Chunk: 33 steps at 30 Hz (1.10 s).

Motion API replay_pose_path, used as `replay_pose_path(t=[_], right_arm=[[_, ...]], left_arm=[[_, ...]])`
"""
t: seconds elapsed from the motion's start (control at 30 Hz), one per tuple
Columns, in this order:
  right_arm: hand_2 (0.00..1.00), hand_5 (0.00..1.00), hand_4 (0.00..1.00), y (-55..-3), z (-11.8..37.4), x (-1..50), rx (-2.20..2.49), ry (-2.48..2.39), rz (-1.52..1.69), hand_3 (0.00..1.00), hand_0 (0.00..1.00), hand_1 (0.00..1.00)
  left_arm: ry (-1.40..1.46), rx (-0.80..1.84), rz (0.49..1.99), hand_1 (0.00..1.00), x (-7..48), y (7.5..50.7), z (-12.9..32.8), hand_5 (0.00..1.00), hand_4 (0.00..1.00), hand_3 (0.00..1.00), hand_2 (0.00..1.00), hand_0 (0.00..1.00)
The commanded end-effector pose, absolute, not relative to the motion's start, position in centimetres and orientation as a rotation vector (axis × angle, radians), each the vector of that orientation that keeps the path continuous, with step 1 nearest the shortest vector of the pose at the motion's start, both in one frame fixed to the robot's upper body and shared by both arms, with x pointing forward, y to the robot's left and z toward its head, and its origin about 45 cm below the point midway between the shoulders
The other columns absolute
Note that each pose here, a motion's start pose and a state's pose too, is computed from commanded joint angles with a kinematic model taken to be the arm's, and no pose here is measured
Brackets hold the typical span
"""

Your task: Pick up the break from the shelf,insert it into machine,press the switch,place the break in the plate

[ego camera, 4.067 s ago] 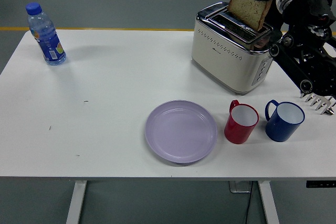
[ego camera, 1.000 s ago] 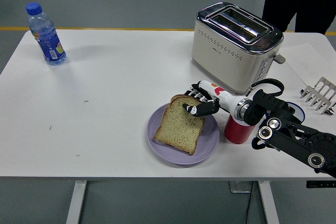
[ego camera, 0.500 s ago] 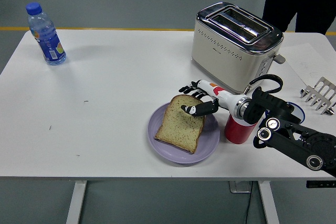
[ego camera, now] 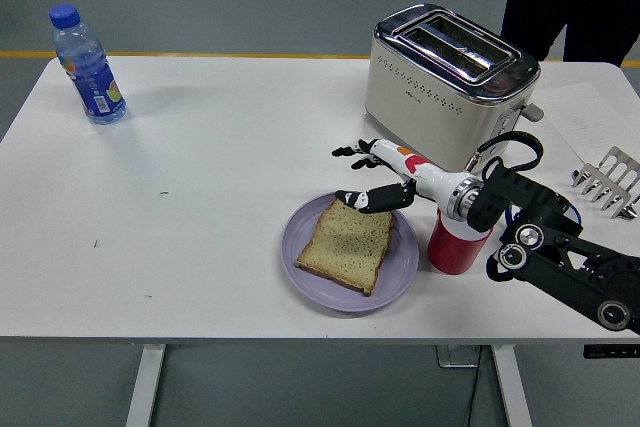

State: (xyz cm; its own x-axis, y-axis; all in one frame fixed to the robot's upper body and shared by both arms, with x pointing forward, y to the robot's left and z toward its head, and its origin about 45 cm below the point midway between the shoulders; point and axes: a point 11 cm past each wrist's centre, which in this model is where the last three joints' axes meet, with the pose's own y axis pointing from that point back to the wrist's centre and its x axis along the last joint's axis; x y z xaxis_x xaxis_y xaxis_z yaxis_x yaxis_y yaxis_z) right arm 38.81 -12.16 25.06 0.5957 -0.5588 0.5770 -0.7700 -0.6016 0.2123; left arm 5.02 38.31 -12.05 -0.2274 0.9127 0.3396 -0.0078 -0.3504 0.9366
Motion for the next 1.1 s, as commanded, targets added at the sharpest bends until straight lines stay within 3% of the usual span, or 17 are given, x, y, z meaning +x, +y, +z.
replay_pose_path(t=[0.03, 0.07, 0.23, 0.27, 0.67, 1.1], right_arm=[[0.857, 0.252, 0.717, -12.0, 25.8, 38.5, 2.437, -1.07, 0.63, 0.816, 0.853, 0.796], [0.737, 0.188, 0.577, -12.0, 26.4, 38.3, 2.472, -1.081, 0.621, 0.702, 0.741, 0.706], [0.737, 0.188, 0.577, -13.0, 30.3, 37.4, 2.693, -1.223, 0.507, 0.702, 0.741, 0.706], [0.708, 0.17, 0.541, -13.6, 31.4, 37.3, 2.744, -1.281, 0.47, 0.654, 0.716, 0.686], [0.698, 0.199, 0.546, -24.3, 36.4, 37.7, 2.825, -1.925, 0.174, 0.644, 0.711, 0.681], [0.705, 0.182, 0.554, -38.1, 33.6, 35.5, 2.39, -2.59, 0.04, 0.652, 0.722, 0.684]], left_arm=[[1.148, 1.314, 1.666, 0.605, 5.0, 38.3, -12.1, 0.932, 0.535, 0.69, 0.727, 0.699], [1.148, 1.314, 1.666, 0.604, 5.0, 38.3, -12.1, 0.933, 0.536, 0.689, 0.727, 0.699], [1.148, 1.318, 1.664, 0.604, 4.9, 38.3, -12.1, 0.933, 0.536, 0.689, 0.727, 0.699], [1.149, 1.319, 1.663, 0.603, 4.8, 38.3, -12.1, 0.934, 0.536, 0.69, 0.727, 0.699], [1.154, 1.33, 1.655, 0.604, 4.2, 38.2, -12.2, 0.931, 0.537, 0.689, 0.726, 0.699], [1.162, 1.349, 1.642, 0.606, 3.3, 38.2, -12.3, 0.93, 0.535, 0.689, 0.727, 0.699]])
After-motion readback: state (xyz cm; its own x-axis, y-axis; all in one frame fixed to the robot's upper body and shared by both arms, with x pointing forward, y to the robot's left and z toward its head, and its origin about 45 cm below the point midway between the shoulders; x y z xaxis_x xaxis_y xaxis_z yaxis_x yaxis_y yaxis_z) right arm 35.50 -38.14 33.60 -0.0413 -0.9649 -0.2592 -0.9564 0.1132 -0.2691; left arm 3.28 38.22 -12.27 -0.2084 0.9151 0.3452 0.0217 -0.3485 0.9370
